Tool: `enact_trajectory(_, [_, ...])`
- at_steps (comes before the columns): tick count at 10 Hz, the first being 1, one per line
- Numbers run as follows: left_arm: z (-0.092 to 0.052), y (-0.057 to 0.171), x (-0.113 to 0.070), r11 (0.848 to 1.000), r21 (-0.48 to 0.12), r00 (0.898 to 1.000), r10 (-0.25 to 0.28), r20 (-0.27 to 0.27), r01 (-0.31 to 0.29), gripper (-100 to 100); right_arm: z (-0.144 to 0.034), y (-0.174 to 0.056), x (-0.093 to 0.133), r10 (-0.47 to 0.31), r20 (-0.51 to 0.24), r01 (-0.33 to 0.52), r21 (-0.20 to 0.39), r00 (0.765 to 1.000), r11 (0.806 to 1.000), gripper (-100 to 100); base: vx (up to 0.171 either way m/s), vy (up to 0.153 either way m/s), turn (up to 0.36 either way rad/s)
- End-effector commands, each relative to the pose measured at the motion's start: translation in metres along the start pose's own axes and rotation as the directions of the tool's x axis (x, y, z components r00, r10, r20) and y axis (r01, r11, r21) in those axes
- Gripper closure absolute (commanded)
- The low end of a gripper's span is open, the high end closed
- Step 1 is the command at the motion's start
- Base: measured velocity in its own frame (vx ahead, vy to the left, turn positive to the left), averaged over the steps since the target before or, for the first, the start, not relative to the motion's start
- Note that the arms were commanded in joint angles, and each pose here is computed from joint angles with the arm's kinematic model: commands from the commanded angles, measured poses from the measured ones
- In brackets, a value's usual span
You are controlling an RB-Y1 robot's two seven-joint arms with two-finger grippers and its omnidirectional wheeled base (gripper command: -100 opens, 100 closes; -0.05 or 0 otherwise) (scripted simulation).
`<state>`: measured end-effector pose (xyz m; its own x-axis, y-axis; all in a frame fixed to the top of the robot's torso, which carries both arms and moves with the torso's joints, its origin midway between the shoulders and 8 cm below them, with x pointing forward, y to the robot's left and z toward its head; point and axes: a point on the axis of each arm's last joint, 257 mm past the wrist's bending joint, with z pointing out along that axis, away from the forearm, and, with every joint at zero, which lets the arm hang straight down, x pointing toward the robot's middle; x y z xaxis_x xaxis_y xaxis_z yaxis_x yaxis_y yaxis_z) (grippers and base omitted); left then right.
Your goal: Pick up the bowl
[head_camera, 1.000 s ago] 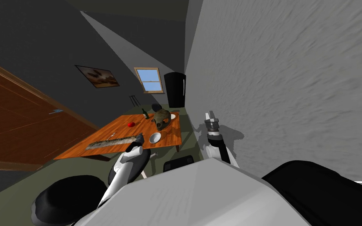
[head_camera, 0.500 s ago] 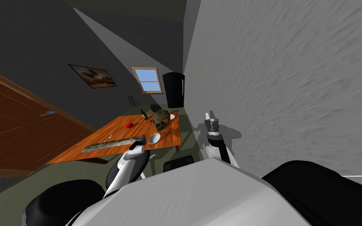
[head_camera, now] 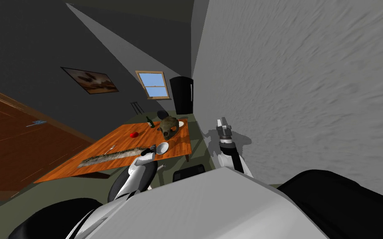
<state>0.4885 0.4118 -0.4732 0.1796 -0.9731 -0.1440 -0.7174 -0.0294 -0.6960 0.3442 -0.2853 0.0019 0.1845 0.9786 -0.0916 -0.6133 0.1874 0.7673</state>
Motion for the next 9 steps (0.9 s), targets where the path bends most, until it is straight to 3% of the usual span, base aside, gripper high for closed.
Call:
enact_trajectory(1, [0.004, 0.018, 0.004, 0.998, -0.065, 1.000, 0.027, -0.004, -0.027, -100, 0.000, 0.000, 0.000, 0.000, 0.000, 0.000, 0.000, 1.000, 1.000, 0, 0.030, 0.020, -0.065])
enact_trajectory(3, [0.004, 0.021, 0.004, 0.997, -0.070, 1.000, 0.027, -0.004, -0.027, -100, 0.000, 0.000, 0.000, 0.000, 0.000, 0.000, 0.000, 1.000, 1.000, 0, 0.014, 0.006, -0.015])
enact_trajectory(4, [0.006, 0.032, 0.007, 0.992, -0.115, 0.999, 0.051, -0.007, -0.051, -100, 0.000, 0.000, 0.000, 0.000, 0.000, 0.000, 0.000, 1.000, 1.000, 0, 0.016, 0.003, -0.074])
enact_trajectory(5, [0.006, 0.034, 0.007, 0.992, -0.118, 0.999, 0.050, -0.007, -0.051, -100, 0.000, 0.000, 0.000, 0.000, 0.000, 0.000, 0.000, 1.000, 1.000, 0, 0.017, 0.010, -0.042])
enact_trajectory(7, [0.007, 0.056, 0.010, 0.975, -0.198, 0.995, 0.097, -0.014, -0.098, -100, 0.000, 0.000, 0.000, 0.000, 0.000, 0.000, 0.000, 1.000, 1.000, 0, 0.036, 0.020, -0.077])
enact_trajectory(9, [0.006, 0.069, 0.010, 0.963, -0.241, 0.993, 0.119, -0.017, -0.119, -100, 0.000, 0.000, 0.000, 0.000, 0.000, 0.000, 0.000, 1.000, 1.000, 0, 0.033, 0.016, -0.057])
